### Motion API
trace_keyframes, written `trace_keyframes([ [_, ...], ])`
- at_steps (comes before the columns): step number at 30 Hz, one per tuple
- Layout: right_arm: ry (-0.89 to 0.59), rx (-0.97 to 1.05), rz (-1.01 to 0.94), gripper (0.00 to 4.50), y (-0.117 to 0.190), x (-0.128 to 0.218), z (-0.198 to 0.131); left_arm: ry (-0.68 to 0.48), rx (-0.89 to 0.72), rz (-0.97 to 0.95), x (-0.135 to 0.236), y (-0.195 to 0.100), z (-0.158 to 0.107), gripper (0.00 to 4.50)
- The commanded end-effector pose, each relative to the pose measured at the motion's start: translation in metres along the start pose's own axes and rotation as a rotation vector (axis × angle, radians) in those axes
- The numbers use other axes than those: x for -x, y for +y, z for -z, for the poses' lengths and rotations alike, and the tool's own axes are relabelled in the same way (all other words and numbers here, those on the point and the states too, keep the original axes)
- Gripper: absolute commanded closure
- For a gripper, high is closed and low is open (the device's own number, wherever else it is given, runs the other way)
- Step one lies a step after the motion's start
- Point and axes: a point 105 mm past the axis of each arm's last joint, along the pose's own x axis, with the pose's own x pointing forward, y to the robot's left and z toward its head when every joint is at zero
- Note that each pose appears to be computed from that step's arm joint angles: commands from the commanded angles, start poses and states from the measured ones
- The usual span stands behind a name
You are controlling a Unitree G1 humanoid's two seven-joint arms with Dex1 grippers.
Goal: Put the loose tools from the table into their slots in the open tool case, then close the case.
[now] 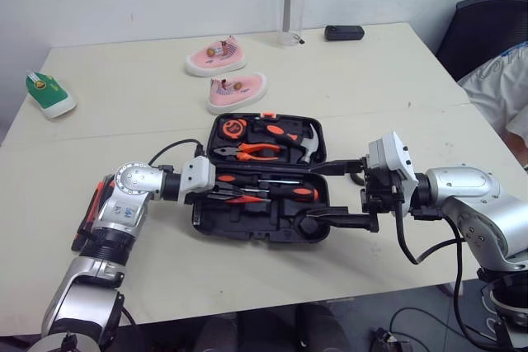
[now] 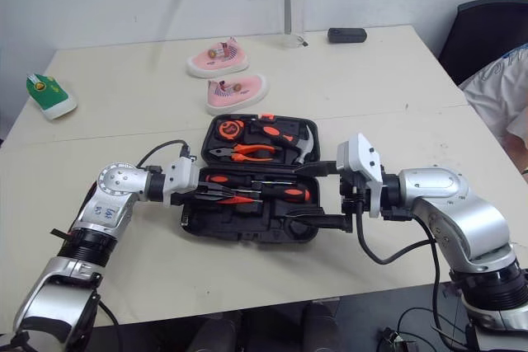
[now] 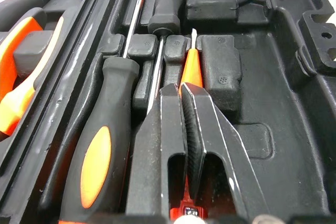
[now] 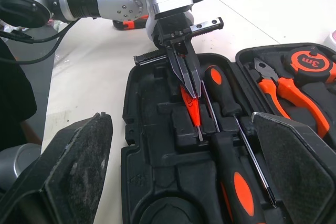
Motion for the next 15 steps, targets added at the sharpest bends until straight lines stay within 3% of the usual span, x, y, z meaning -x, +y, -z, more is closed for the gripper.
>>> trace_keyframes([
  [1, -0.034, 0.028, 0.006, 0.00, 0.0004, 0.0036, -0.0115, 0.127, 0.109, 0.024, 0.0079, -0.0151, 0.0366, 4.43],
  [15, -0.041, 0.023, 0.009, 0.00, -0.0015, 0.0029, -0.0139, 0.168, 0.205, 0.057, 0.0149, -0.0215, 0.0391, 4.43],
])
